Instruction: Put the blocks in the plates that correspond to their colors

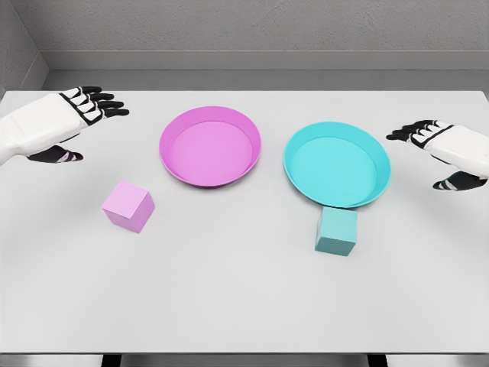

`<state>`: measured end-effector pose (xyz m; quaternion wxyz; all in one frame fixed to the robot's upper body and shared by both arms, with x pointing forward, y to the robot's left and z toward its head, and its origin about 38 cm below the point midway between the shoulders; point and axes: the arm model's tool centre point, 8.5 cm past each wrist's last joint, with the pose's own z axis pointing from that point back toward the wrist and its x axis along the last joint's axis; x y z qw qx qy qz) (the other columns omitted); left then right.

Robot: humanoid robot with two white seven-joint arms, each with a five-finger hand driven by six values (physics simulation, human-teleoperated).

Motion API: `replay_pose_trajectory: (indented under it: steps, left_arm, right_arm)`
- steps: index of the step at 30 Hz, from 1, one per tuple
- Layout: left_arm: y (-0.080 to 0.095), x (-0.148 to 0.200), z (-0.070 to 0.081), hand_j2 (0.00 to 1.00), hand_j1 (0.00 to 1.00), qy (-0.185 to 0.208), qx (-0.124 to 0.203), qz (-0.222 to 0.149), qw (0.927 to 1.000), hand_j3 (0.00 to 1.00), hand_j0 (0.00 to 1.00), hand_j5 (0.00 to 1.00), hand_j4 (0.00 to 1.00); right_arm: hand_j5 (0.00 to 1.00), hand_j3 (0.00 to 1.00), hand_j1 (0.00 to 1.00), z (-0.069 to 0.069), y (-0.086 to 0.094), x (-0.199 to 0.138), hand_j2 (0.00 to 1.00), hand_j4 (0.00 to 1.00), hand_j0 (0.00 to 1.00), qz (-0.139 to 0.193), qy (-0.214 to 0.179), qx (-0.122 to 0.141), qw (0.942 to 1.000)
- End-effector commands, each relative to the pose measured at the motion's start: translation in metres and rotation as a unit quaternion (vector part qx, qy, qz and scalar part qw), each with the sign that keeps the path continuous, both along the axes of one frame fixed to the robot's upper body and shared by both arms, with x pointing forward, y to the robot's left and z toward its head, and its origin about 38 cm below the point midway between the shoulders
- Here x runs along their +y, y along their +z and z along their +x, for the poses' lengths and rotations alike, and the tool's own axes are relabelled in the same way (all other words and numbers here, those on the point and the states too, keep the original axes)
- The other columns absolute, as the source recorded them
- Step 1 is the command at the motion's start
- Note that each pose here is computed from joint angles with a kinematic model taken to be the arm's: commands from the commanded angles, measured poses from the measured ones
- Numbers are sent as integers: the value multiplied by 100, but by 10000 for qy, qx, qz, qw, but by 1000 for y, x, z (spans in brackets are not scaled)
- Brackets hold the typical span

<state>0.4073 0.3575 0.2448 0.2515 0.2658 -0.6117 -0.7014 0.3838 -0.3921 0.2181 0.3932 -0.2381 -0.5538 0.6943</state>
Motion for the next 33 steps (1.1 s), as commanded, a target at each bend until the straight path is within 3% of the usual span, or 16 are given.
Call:
replay_pose_trajectory:
  steps: [1, 6, 8, 10, 13, 16, 21, 24, 33]
  left_arm:
    - [1, 1, 0, 100, 100, 11, 1, -12, 10000, 100, 100, 100, 100]
    - [2, 1, -5, 100, 100, -68, -23, 269, 9996, 100, 100, 100, 100]
    - [2, 2, -7, 100, 100, -83, -77, 533, 9985, 100, 100, 100, 100]
    - [-1, -6, -10, 100, 100, -227, -158, 800, 9964, 100, 100, 100, 100]
    - [-8, -11, -13, 100, 100, -299, -1, 1132, 9931, 100, 100, 100, 100]
    - [-14, -17, -17, 100, 100, -414, 11, 1331, 9902, 100, 100, 100, 100]
    - [-23, -20, -20, 100, 100, -471, 72, 1442, 9884, 100, 100, 100, 100]
    - [-26, -23, -24, 100, 100, -544, 41, 1567, 9861, 100, 100, 100, 100]
    - [-37, -29, -34, 100, 100, -743, 12, 2042, 9761, 100, 100, 100, 100]
  right_arm:
    - [100, 100, 100, 0, 1, 2, 100, 100, 100, 19, 27, -13, 10000]
    - [100, 100, 100, -3, 12, 12, 100, 100, 100, 3, 201, -138, 9997]
    - [100, 100, 100, -7, 8, 20, 100, 100, 100, -240, 378, 156, 9989]
    - [100, 100, 100, -9, 8, 33, 100, 100, 100, -338, 572, 264, 9974]
    - [100, 100, 100, -11, 11, 51, 100, 100, 100, -678, 937, 500, 9920]
    - [100, 100, 100, -9, 10, 72, 100, 100, 100, -817, 1383, 523, 9856]
    - [100, 100, 100, -11, 12, 97, 100, 100, 100, -812, 2090, 334, 9740]
    - [100, 100, 100, -11, 14, 100, 100, 100, 100, -813, 2176, 273, 9723]
    - [100, 100, 100, -19, -2, 112, 100, 100, 100, -847, 2398, 496, 9659]
